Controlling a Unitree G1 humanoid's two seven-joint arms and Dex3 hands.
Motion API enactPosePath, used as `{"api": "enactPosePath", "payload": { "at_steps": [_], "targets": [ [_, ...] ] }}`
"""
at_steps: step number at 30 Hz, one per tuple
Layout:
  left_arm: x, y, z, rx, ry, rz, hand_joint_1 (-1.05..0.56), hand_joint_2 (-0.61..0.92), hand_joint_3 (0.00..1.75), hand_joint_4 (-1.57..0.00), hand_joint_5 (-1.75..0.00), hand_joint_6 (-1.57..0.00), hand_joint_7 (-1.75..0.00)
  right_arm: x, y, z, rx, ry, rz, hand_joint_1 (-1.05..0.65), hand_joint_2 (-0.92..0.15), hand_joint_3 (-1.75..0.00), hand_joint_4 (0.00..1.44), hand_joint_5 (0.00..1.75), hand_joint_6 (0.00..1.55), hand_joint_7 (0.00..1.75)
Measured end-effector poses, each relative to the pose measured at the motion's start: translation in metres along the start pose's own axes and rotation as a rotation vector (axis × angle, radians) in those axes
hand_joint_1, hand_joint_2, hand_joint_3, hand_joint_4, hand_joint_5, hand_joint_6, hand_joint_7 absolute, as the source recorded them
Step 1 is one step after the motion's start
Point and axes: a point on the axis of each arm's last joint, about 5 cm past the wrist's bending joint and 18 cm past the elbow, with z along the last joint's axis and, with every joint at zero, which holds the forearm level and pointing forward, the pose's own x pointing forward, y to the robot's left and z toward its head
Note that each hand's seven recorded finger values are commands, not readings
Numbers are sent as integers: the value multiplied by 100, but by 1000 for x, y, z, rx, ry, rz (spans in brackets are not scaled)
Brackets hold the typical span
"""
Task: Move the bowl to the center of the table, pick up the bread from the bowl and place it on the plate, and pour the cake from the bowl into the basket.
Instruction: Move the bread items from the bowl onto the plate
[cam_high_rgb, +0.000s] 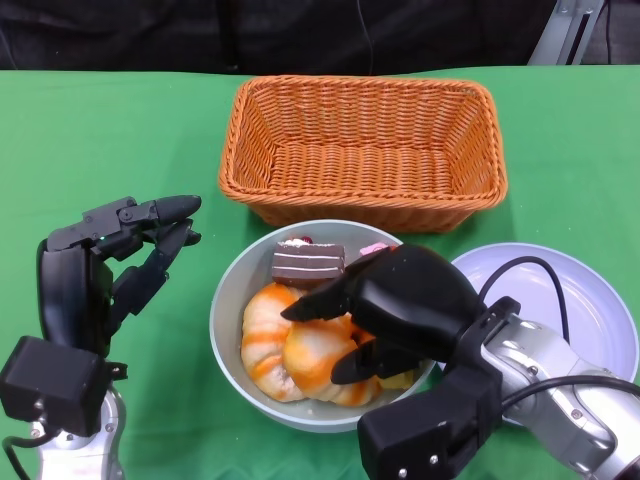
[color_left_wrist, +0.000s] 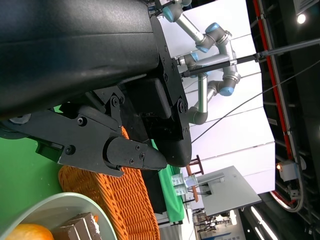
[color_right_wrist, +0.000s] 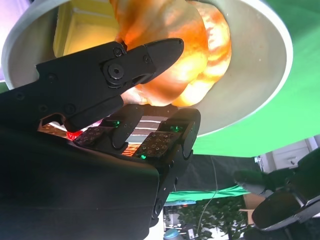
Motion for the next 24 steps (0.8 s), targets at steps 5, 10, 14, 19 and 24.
{"api": "enactPosePath", "payload": {
  "at_steps": [5,10,14,19,24],
  "targets": [
    [0,0,0,0,0,1,-26,92,20,-90,-99,-117,-28,-1,-7,4,-83,9,57,-76,-83,-1,60,0,65,0],
    [0,0,0,1,0,1,-26,92,21,-90,-99,-117,-29,-2,-8,7,-117,14,83,-80,-83,0,59,0,63,0],
    [0,0,1,0,-4,0,-26,92,21,-89,-99,-117,-29,-3,-3,9,-120,25,95,-83,-83,0,58,0,62,0],
    [0,-2,1,-7,-10,2,-24,92,22,-90,-99,-117,-29,-5,1,13,-125,41,78,-86,-86,-1,58,0,61,0],
    [0,-3,1,-12,-10,3,-23,92,23,-89,-100,-117,-30,-4,7,18,-130,39,72,-87,-90,-2,56,0,57,0]
  ]
}}
